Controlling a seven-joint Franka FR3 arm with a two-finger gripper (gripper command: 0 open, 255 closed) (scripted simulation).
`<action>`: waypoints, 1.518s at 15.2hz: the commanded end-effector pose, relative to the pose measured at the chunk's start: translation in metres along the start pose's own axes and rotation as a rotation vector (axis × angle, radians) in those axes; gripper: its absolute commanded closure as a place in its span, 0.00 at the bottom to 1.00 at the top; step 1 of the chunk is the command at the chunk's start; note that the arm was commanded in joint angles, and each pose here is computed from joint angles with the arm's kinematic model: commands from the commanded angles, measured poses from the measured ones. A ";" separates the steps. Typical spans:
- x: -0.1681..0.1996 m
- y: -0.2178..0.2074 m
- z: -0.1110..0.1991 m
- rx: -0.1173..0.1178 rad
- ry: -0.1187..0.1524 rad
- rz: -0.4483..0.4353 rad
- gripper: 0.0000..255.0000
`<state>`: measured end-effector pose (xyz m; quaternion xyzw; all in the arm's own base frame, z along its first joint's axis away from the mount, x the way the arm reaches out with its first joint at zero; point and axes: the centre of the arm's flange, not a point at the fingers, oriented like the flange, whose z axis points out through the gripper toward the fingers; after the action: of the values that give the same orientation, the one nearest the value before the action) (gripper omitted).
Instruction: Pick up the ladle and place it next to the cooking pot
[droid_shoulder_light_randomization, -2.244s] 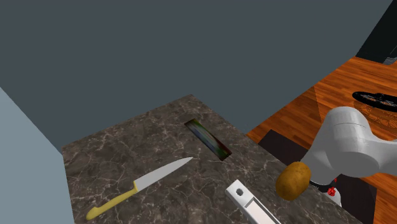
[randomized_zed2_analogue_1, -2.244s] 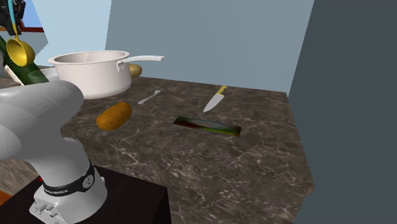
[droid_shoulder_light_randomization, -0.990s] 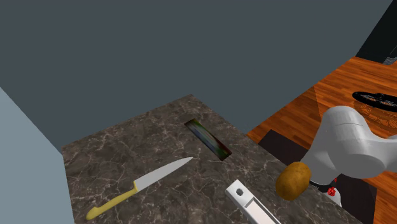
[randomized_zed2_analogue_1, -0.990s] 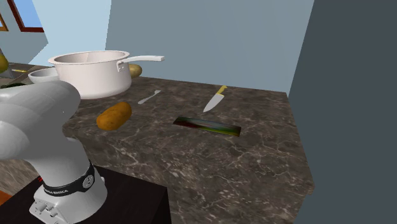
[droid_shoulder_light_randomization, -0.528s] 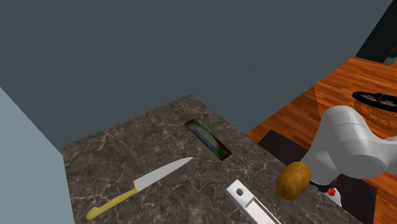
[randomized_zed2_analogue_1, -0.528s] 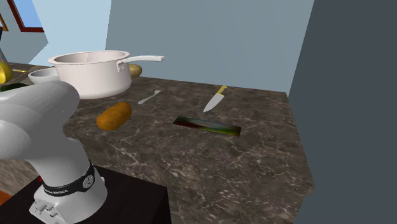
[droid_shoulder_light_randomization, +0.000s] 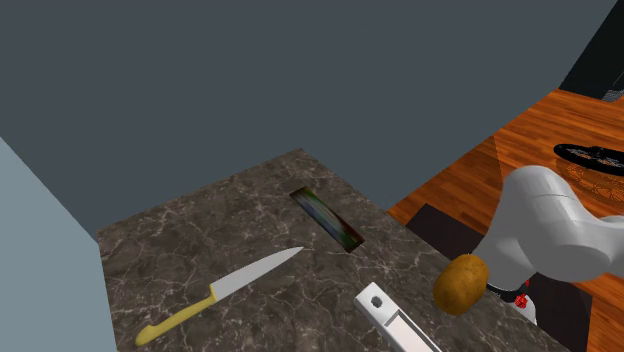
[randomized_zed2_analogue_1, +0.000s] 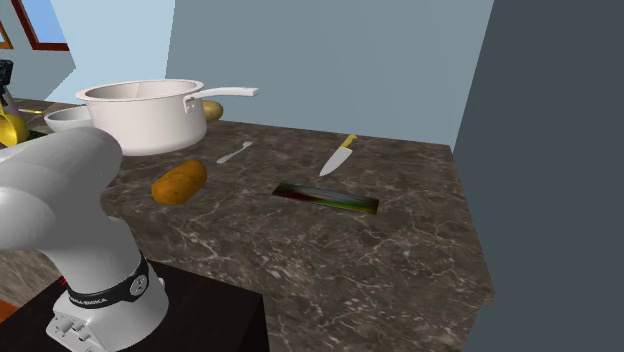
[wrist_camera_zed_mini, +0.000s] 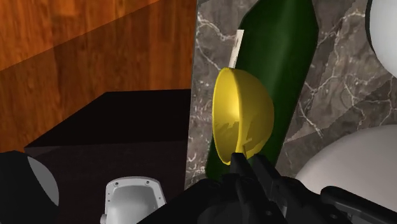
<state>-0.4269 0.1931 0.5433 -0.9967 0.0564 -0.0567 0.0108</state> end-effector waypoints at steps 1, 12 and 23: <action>-0.001 0.000 0.012 0.001 0.000 0.000 1.00; -0.008 0.001 0.069 0.001 0.000 0.000 1.00; -0.014 0.003 0.127 0.001 0.000 0.000 1.00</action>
<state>-0.4262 0.1944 0.4209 -0.9967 0.0567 -0.0562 0.0114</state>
